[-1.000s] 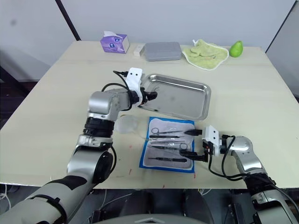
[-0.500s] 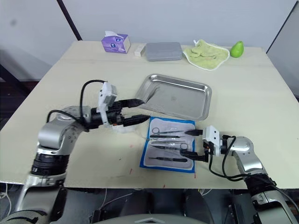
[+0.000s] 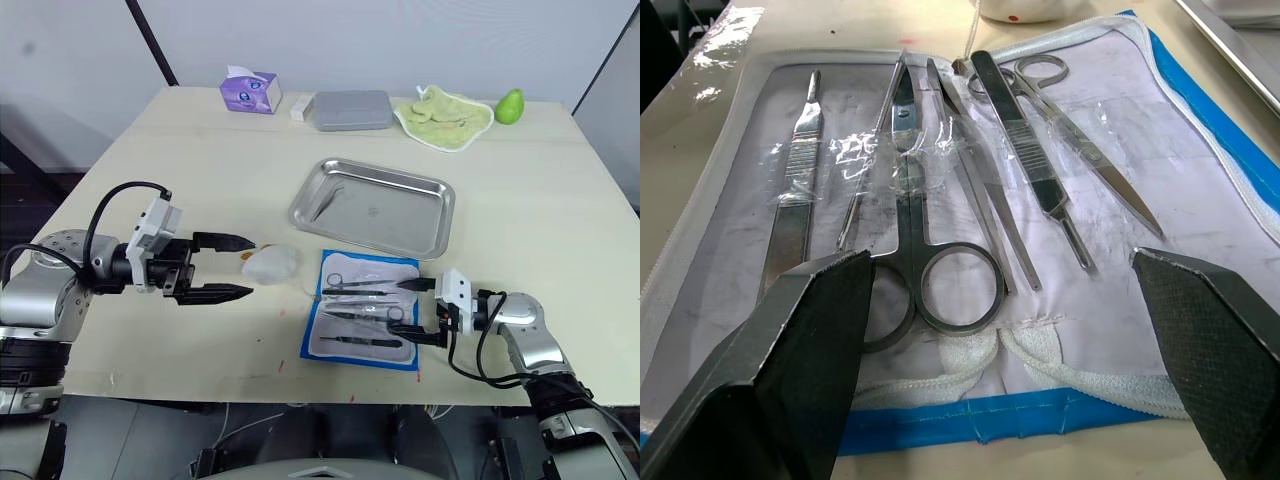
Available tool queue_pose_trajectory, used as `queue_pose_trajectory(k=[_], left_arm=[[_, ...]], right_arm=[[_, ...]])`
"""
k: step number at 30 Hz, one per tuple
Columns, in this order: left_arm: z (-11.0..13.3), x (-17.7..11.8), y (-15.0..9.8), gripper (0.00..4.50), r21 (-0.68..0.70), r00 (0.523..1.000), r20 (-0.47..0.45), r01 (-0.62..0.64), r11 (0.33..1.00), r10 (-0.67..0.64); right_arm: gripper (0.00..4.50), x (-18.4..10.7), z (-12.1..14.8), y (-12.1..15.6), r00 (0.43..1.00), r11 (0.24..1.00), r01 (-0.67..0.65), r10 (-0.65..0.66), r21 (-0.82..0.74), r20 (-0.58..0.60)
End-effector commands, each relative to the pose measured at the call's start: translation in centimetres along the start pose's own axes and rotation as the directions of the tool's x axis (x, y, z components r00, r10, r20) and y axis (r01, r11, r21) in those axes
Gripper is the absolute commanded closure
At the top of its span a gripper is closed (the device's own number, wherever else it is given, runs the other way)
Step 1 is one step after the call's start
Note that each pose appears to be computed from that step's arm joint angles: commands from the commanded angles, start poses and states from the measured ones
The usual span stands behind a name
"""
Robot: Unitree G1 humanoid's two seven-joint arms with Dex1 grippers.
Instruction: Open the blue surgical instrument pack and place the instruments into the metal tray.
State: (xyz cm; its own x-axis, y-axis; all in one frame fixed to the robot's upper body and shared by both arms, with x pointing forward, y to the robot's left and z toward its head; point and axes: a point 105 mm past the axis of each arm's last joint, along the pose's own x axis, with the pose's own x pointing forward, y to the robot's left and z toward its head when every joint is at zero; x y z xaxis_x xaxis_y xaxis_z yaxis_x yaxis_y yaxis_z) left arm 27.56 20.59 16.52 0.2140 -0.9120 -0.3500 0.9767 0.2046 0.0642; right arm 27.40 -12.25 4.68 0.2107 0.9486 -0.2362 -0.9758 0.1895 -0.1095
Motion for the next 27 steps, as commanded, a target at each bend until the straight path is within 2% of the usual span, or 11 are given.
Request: queue_pose_trajectory(k=[1, 6, 9, 16, 19, 21, 27], left_arm=[[1.1, 0.8, 0.0, 0.02, 0.065, 1.000, -0.006, 0.031, 0.997, -0.030], [1.4, 4.0, 0.2, 0.02, 0.080, 0.997, -0.069, 0.030, 0.996, -0.025], [1.4, 5.8, 1.1, 0.02, 0.106, 0.992, -0.123, -0.025, 0.994, 0.038], [1.8, 8.9, 2.1, 0.02, 0.179, 0.987, -0.134, -0.059, 0.982, 0.083], [1.8, 10.0, 2.2, 0.66, 0.179, 0.988, -0.139, -0.044, 0.983, 0.070], [1.5, 10.6, 2.3, 1.45, 0.198, 0.987, -0.152, -0.031, 0.980, 0.062], [0.9, 12.8, 2.2, 1.45, 0.239, 0.984, -0.174, 0.006, 0.971, 0.037]], right_arm=[[0.00, -0.9, -3.2, 1.0, 0.994, 0.994, 0.006, 0.006, 0.111, -0.110], [0.00, -1.0, -3.0, 1.0, 0.994, 0.994, 0.008, 0.004, 0.108, -0.109], [0.00, -0.9, -3.0, 1.0, 0.994, 0.994, 0.007, 0.005, 0.108, -0.110], [0.00, -0.9, -3.0, 1.1, 0.994, 0.994, 0.011, 0.001, 0.108, -0.113], [0.00, -0.9, -3.0, 1.2, 0.993, 0.994, 0.010, 0.002, 0.106, -0.114], [0.00, -0.9, -3.1, 1.2, 0.993, 0.994, 0.012, 0.001, 0.107, -0.116], [0.00, -0.8, -3.1, 1.3, 0.993, 0.994, 0.014, -0.002, 0.110, -0.114]])
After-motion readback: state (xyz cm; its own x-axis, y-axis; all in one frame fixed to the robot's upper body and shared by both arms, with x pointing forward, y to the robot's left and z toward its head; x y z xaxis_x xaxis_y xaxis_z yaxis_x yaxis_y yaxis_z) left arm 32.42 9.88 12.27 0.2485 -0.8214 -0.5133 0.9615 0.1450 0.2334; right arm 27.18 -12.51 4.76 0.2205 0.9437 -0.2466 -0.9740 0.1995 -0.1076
